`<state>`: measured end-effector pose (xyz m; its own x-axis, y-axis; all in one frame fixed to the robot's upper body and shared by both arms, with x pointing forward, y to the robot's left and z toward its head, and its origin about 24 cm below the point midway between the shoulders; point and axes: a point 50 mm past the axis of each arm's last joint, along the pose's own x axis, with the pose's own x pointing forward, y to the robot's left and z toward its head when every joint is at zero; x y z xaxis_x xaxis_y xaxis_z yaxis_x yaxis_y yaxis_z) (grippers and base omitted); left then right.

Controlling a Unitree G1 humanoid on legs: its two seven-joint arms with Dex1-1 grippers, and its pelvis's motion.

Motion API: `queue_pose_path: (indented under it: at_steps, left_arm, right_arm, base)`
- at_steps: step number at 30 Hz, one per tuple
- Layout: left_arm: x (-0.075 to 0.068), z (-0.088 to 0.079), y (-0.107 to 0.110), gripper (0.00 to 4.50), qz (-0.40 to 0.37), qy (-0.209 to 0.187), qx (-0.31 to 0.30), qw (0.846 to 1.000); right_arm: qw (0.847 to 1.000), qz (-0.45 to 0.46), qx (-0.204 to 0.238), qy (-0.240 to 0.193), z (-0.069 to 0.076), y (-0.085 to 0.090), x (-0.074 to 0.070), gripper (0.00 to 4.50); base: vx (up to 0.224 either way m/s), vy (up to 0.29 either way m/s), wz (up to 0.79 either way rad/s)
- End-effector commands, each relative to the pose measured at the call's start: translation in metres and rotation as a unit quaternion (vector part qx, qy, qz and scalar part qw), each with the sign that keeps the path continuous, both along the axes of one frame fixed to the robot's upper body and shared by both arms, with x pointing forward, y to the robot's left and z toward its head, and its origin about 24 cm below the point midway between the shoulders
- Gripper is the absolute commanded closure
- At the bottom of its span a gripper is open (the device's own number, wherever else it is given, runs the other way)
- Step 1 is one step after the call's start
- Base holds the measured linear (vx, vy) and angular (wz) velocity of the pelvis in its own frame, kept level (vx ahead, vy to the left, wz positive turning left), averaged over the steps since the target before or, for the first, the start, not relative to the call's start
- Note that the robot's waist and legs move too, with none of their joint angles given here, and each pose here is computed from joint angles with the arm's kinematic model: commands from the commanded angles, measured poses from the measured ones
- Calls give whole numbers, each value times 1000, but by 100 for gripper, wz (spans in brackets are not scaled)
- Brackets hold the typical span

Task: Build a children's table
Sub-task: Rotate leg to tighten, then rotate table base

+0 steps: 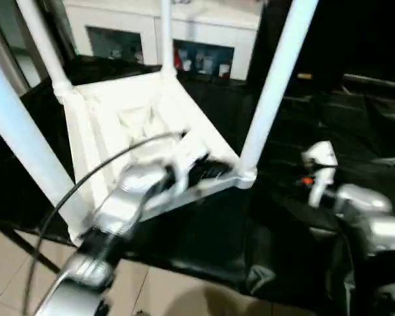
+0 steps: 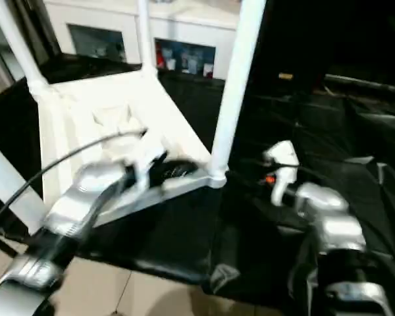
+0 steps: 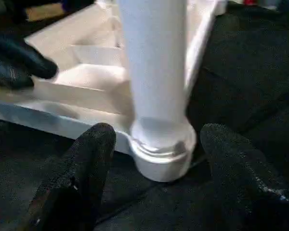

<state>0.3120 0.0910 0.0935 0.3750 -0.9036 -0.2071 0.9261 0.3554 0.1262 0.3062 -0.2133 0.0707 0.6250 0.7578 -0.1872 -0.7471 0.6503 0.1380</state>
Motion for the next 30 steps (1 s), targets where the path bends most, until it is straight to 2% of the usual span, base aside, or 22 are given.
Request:
queue_pose_path:
  at_steps: [1,5,6,7,9,11,12,13,14,17,18,21,23,25,27,28,30]
  left_arm:
    - [-8,8,4,332,-20,6,-2,1000]
    - [-30,1,15,302,-46,64,9,997]
    - [-30,0,15,278,-47,65,9,997]
    - [-33,-2,16,274,-51,74,12,996]
    - [-40,-6,18,267,-56,94,14,994]
    - [-46,-10,18,242,-52,103,12,993]
    - [-46,-10,18,242,-52,103,12,993]
    - [-47,-12,18,227,-45,104,12,993]
    - [-51,-15,19,227,-36,113,14,993]
    - [-62,-22,23,196,-29,134,23,990]
    - [-63,-22,23,196,-28,136,24,990]
    - [-73,-24,28,185,-19,151,25,988]
    - [-78,-23,30,159,-14,152,25,988]
    - [-82,-23,32,146,-6,153,27,988]
    - [-83,-23,32,143,-2,153,26,988]
    - [-84,-23,32,129,4,153,23,988]
    - [-85,-23,32,112,6,152,23,988]
  right_arm:
    - [999,37,8,8,5,2,-5,138]
    - [996,83,17,24,2,17,-9,138]
    - [996,84,17,24,1,18,-9,138]
    - [996,86,21,25,0,22,-8,138]
    - [996,78,26,22,-3,37,-2,166]
    - [998,60,29,18,-7,52,5,176]
    - [998,60,29,18,-7,52,5,176]
    - [998,56,33,19,-9,59,8,202]
    - [997,61,39,22,-10,69,10,202]
    - [998,53,40,18,-12,82,15,230]
    - [998,48,39,15,-13,83,17,230]
    - [999,-41,22,1,-13,82,35,260]
    - [995,-101,4,-3,-14,76,46,277]
    - [982,-185,-33,-6,-14,65,59,296]
    - [977,-209,-43,-7,-13,61,63,306]
    - [967,-249,-59,-10,-11,52,68,317]
    - [959,-274,-69,-12,-9,48,72,331]
  base:
    - [0,0,0]
    - [0,0,0]
    - [0,0,0]
    - [0,0,0]
    - [0,0,0]
    - [0,0,0]
    - [0,0,0]
    - [0,0,0]
    - [0,0,0]
    - [0,0,0]
    - [0,0,0]
    - [0,0,0]
    - [0,0,0]
    - [0,0,0]
    - [0,0,0]
    - [0,0,0]
    - [0,0,0]
